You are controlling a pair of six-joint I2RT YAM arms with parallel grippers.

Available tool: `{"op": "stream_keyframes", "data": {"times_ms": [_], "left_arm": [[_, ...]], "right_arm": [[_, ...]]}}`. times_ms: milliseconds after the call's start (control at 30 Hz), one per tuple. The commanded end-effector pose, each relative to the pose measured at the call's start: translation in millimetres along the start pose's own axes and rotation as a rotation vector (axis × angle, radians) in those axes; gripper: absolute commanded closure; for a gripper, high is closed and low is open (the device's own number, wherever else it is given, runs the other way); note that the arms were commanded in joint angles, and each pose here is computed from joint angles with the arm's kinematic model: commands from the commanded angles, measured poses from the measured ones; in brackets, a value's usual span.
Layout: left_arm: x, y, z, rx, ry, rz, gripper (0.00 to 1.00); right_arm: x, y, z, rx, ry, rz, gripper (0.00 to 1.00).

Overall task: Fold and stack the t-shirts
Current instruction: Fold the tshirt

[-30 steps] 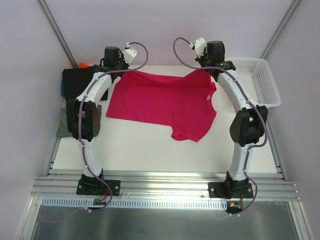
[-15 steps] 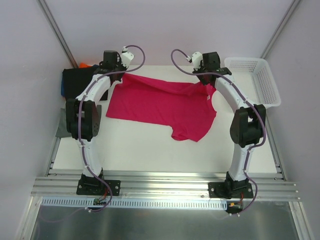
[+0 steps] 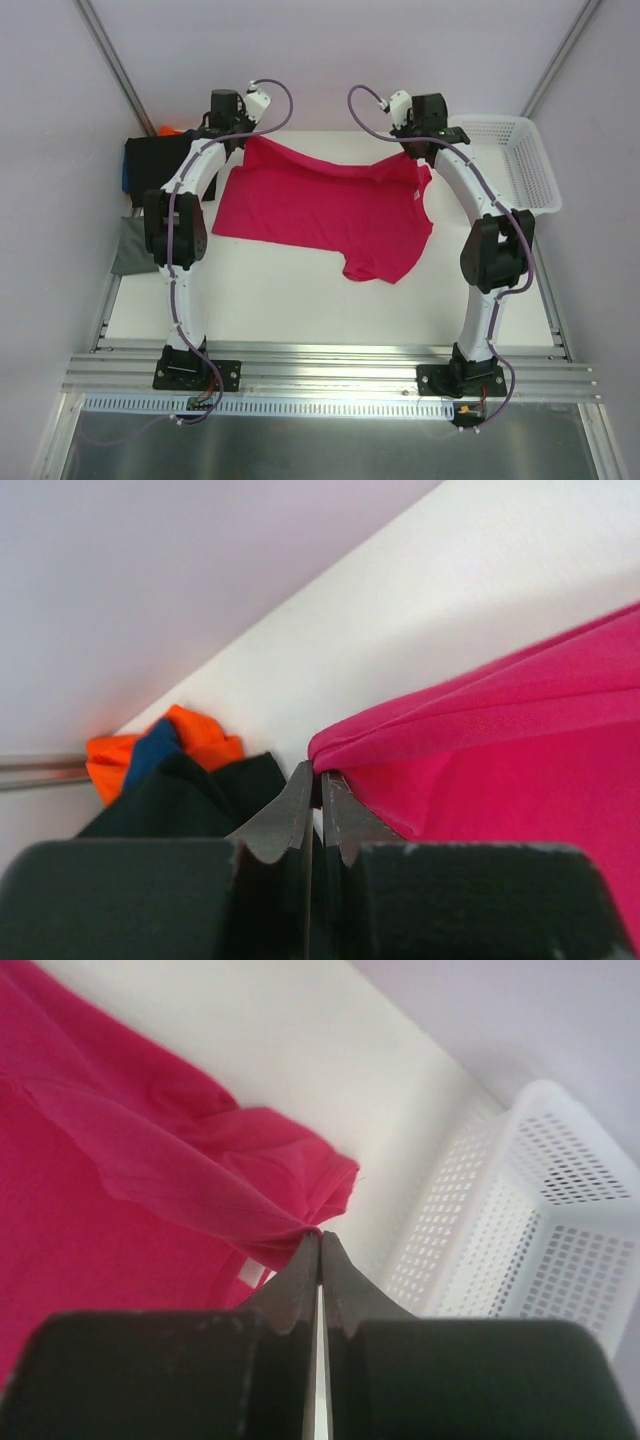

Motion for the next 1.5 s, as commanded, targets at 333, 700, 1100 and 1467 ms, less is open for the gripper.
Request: {"op": "stream_keyframes", "data": {"times_ms": [333, 700, 1100, 1467], "left_arm": [[38.6, -68.1, 14.1, -0.106, -0.087, 0.169, 1.0], [46.5, 75.5, 85.2, -0.308, 0.044, 0.138, 1.0], [-92.2, 319.2, 89.7, -0.514, -0.15, -0.354, 1.0], [-76.6, 447.1, 101.6, -0.71, -0.123, -0.258, 1.0]], "right_arm": [[-38.7, 2.0, 32.4, -0.107, -0.072, -0.138, 0.99], [-86.4, 89.8, 42.2, -0.18, -0.176, -0.288, 0.99], [-73.9, 332.7, 12.4, -0.34, -0.43, -0.345, 0.99], [-60.4, 510.8, -66.5, -0.531, -0.406, -0.66, 1.0]]}}
Point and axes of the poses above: each gripper's point midway between its finger pads, its own y axis back along the fingers, its own x axis along the line the jaws close on, z = x × y, the point moved 5 cm from there along y, back along the fingers
